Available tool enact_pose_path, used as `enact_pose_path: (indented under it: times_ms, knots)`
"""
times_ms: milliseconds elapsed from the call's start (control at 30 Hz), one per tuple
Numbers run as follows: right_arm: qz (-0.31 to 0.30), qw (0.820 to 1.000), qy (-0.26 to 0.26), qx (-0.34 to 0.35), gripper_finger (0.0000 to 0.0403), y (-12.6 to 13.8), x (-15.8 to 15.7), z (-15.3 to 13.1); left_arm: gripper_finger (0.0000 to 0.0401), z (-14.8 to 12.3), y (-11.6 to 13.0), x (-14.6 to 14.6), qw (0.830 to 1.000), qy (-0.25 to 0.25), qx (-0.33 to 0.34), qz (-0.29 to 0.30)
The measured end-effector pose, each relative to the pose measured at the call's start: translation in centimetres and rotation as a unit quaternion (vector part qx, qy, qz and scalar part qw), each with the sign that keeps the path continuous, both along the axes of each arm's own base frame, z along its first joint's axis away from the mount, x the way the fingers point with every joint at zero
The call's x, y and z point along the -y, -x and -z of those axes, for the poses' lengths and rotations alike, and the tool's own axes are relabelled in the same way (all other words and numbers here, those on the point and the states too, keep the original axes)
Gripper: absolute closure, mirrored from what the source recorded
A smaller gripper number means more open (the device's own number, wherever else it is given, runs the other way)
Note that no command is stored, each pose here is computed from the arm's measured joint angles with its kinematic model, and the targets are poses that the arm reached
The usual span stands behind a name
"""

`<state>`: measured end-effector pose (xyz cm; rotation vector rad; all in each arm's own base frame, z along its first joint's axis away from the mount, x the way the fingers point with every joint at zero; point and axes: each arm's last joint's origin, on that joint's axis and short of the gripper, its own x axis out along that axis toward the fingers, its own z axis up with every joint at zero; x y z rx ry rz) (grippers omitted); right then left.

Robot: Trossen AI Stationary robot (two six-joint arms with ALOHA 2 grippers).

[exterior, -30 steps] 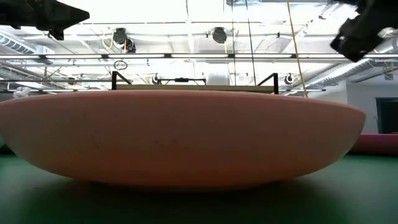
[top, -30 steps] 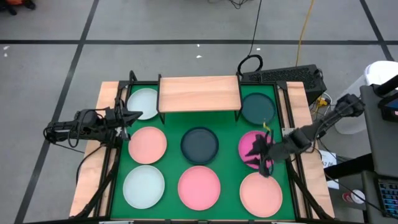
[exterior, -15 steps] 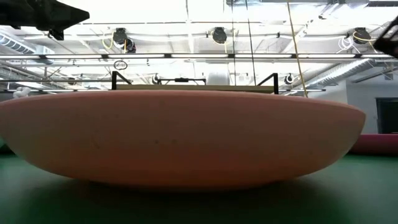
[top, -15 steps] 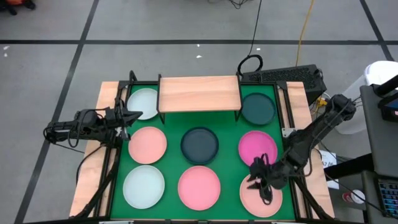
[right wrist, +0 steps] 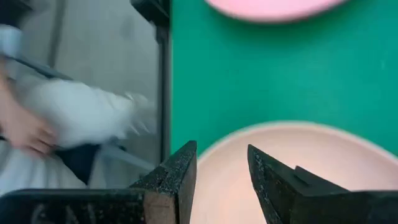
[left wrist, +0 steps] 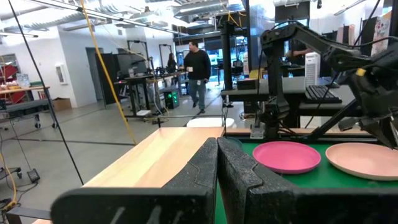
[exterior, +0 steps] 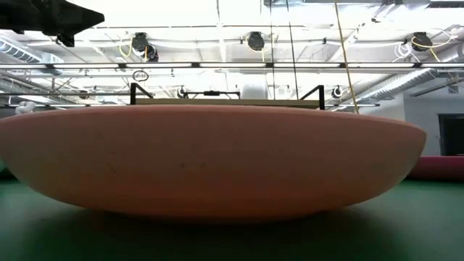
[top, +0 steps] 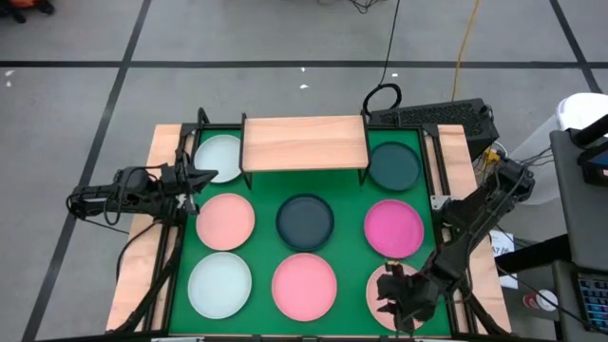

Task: Place and stack plates onto a shelf
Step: Put the bottom light orange plate on the shelf

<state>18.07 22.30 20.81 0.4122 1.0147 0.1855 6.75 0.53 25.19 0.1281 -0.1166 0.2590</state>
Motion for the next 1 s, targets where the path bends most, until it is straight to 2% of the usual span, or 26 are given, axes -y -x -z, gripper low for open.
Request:
enact_pose_path:
  times_ms: [100,333,667,1000]
  knots:
    - [0.001,0.999,-0.002,-0.032,0.0277,0.2,-1.1,0.4,0.0389,0.0,0.0,0.0,1.000,0.000,0.000,0.000]
    - [0.011,0.998,-0.023,-0.058,0.0277,0.9,-4.5,0.7,0.0389,0.0,0.0,0.0,1.000,0.000,0.000,0.000]
    - [0.018,0.986,0.093,-0.138,0.0277,0.8,-8.7,0.8,0.0389,0.0,0.0,0.0,1.000,0.000,0.000,0.000]
    - [0.034,0.977,0.117,-0.176,0.0277,1.8,-9.7,2.9,0.0389,0.0,0.0,0.0,1.000,0.000,0.000,0.000]
